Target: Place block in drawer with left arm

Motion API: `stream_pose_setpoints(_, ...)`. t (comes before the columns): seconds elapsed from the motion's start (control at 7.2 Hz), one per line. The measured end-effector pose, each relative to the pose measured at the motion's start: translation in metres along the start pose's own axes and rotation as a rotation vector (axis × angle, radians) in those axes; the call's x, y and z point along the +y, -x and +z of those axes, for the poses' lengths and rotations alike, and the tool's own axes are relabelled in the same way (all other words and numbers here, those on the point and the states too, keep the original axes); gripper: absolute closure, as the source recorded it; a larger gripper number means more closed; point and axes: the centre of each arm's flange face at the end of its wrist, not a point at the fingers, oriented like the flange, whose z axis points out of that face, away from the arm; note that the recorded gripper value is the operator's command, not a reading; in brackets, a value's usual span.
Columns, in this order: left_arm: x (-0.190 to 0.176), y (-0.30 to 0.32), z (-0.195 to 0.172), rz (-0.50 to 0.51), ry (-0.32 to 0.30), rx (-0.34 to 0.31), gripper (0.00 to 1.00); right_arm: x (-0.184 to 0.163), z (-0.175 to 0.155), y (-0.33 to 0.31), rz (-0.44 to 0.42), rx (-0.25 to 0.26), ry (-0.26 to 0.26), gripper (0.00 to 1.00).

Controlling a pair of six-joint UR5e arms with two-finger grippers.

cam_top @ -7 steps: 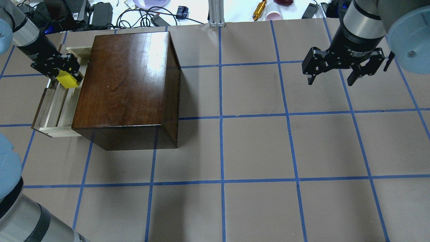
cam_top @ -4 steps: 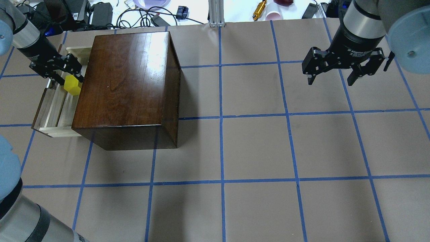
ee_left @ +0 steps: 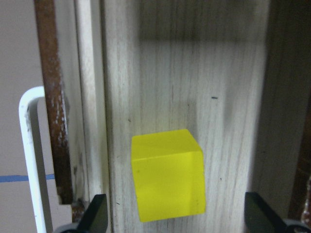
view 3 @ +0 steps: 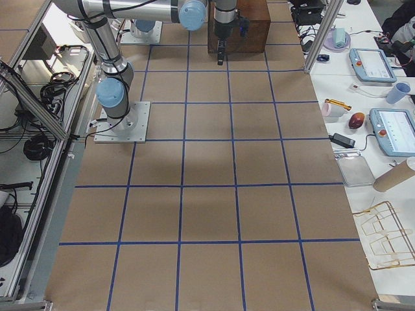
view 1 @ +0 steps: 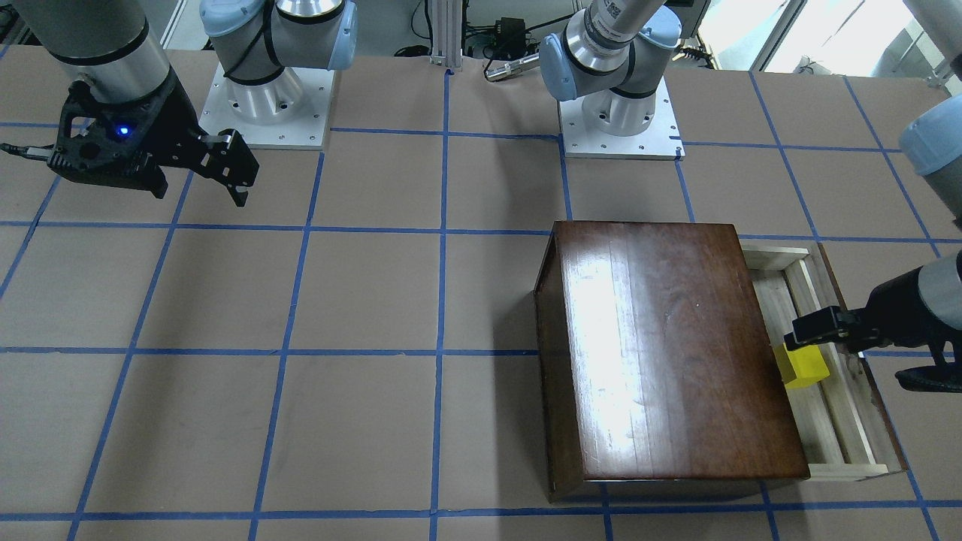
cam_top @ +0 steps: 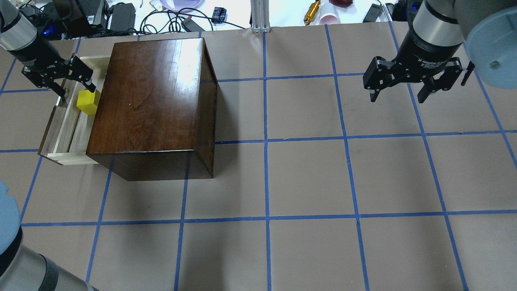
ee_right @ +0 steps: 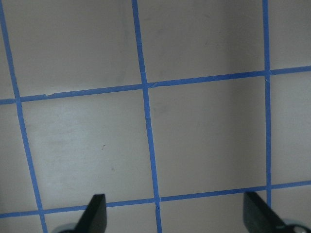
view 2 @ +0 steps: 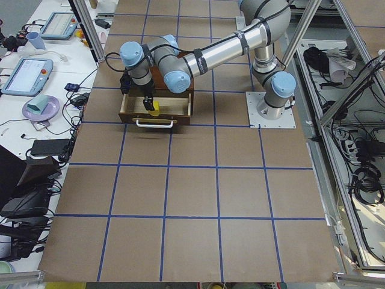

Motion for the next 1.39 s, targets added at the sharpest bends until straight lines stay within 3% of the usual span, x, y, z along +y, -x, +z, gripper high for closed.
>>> stream_pose_setpoints(0.69,0.027,-0.065,-0.084,-0.005,-0.085,-0.051,0.0,0.0,0.0,0.0,0.0,0.0,0.0,0.0)
stream_pose_setpoints(1.11,0.047,-0.15,-0.107,-0.031,-0.126,-0.075,0.0,0.0,0.0,0.0,0.0,0.0,0.0,0.0)
stream_pose_setpoints(1.39,0.061,-0.199,-0.101,-0.017,-0.116,-0.096,0.0,0.0,0.0,0.0,0.0,0.0,0.0,0.0)
